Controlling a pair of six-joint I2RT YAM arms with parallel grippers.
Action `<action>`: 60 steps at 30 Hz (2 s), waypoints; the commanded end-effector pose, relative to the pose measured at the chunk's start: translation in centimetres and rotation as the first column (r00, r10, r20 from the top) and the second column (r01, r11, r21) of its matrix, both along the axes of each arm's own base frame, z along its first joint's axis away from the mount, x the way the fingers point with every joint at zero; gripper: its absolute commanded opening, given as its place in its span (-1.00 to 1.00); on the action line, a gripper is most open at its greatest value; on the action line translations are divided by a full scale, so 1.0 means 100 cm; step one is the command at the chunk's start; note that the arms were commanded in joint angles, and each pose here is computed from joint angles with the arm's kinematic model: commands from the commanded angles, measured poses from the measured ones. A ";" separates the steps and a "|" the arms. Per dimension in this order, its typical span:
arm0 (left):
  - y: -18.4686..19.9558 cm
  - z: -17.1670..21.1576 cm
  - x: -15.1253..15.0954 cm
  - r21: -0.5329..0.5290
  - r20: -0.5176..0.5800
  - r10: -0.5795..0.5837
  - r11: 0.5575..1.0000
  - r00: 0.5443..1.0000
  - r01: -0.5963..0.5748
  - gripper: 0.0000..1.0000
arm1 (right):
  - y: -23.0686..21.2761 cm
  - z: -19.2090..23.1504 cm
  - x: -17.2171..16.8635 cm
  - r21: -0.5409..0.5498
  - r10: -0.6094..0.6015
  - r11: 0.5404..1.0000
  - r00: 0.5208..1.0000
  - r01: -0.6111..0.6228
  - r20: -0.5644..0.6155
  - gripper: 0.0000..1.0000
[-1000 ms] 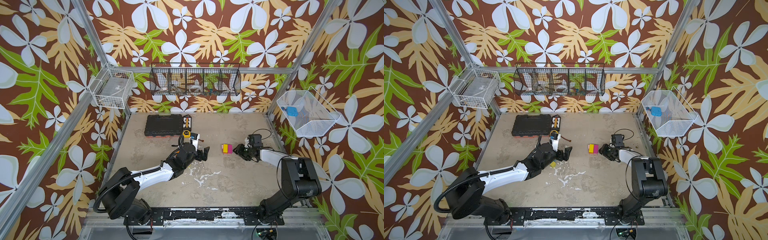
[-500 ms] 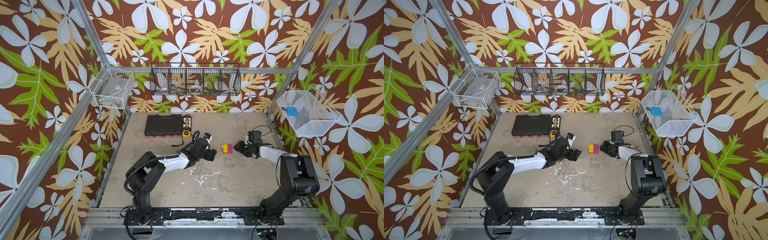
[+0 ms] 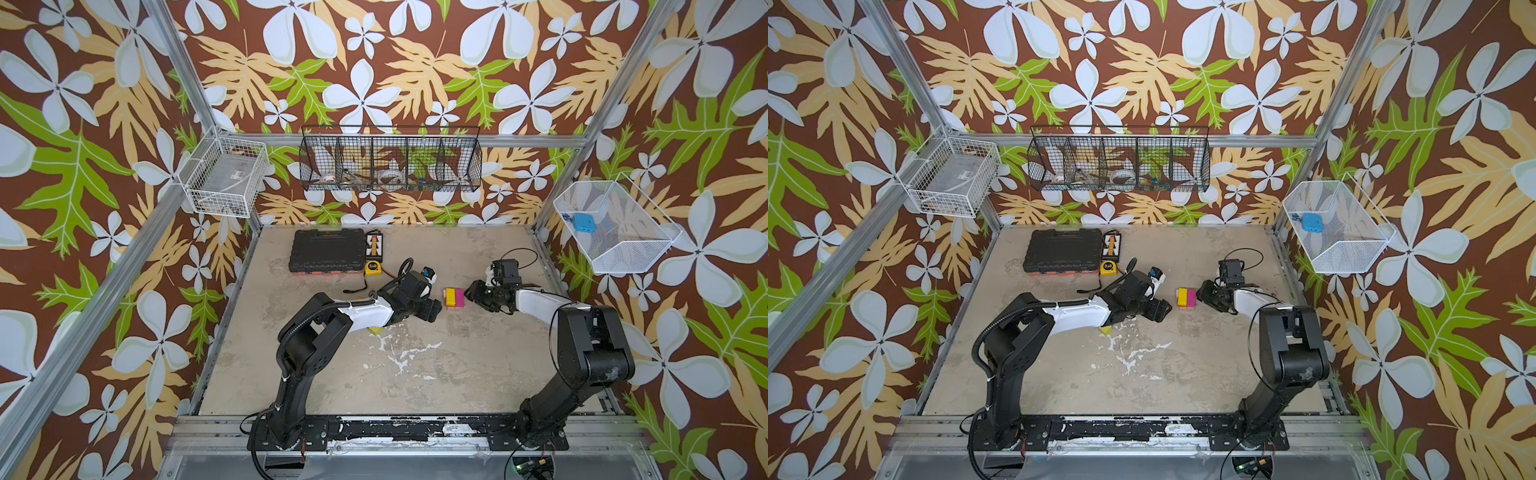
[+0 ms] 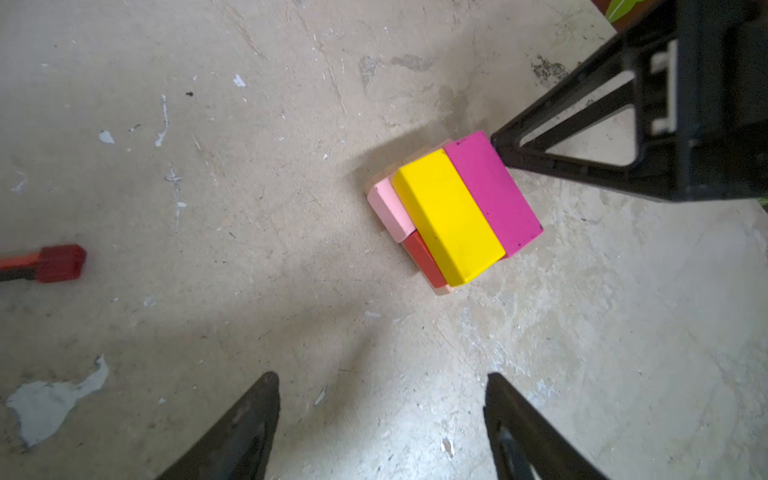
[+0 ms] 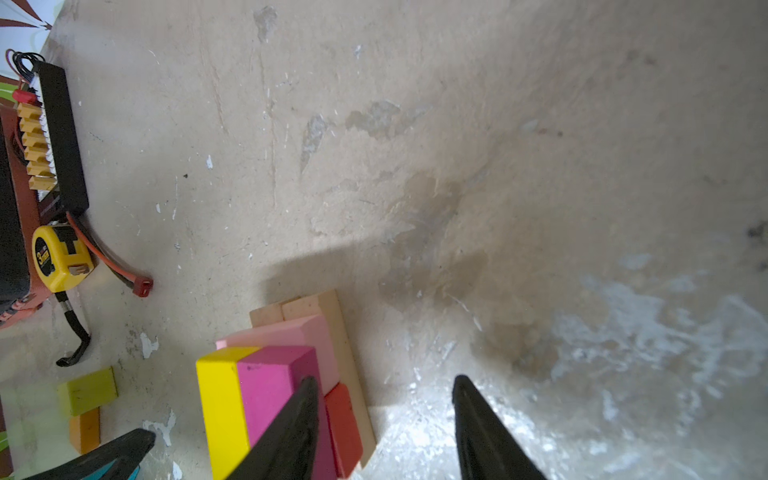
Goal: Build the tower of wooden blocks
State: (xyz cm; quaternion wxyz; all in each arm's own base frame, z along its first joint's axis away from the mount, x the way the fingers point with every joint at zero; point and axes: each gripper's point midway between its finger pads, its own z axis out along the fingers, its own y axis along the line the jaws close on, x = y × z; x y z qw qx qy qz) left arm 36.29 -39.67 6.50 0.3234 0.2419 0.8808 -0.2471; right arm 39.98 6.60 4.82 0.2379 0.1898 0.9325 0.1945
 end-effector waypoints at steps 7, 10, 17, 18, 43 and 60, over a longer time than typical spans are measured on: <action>-0.008 -0.016 0.006 0.043 -0.026 -0.023 0.999 0.999 0.024 0.56 | -0.002 -0.004 0.001 -0.021 0.001 1.000 1.000 -0.001 -0.019 0.03; -0.011 -0.016 0.007 0.040 -0.027 -0.028 0.999 0.999 0.029 0.56 | -0.002 -0.004 0.001 -0.022 0.000 1.000 1.000 0.000 -0.018 0.03; -0.021 -0.013 0.013 0.036 -0.030 -0.039 0.999 0.999 0.040 0.55 | -0.002 -0.004 0.001 -0.024 0.002 1.000 1.000 -0.003 -0.021 0.02; -0.022 -0.013 0.015 0.037 -0.030 -0.038 0.999 0.999 0.039 0.55 | -0.002 -0.004 0.001 -0.024 0.002 1.000 1.000 -0.003 -0.021 0.02; -0.014 0.011 0.026 0.019 0.040 0.013 1.000 0.999 -0.014 0.58 | -0.004 -0.004 0.001 -0.031 0.000 1.000 1.000 -0.001 -0.021 0.02; -0.016 -0.005 0.049 0.047 0.013 0.042 0.998 0.999 -0.042 0.57 | -0.002 -0.004 0.002 -0.027 0.002 1.000 1.000 -0.003 -0.022 0.01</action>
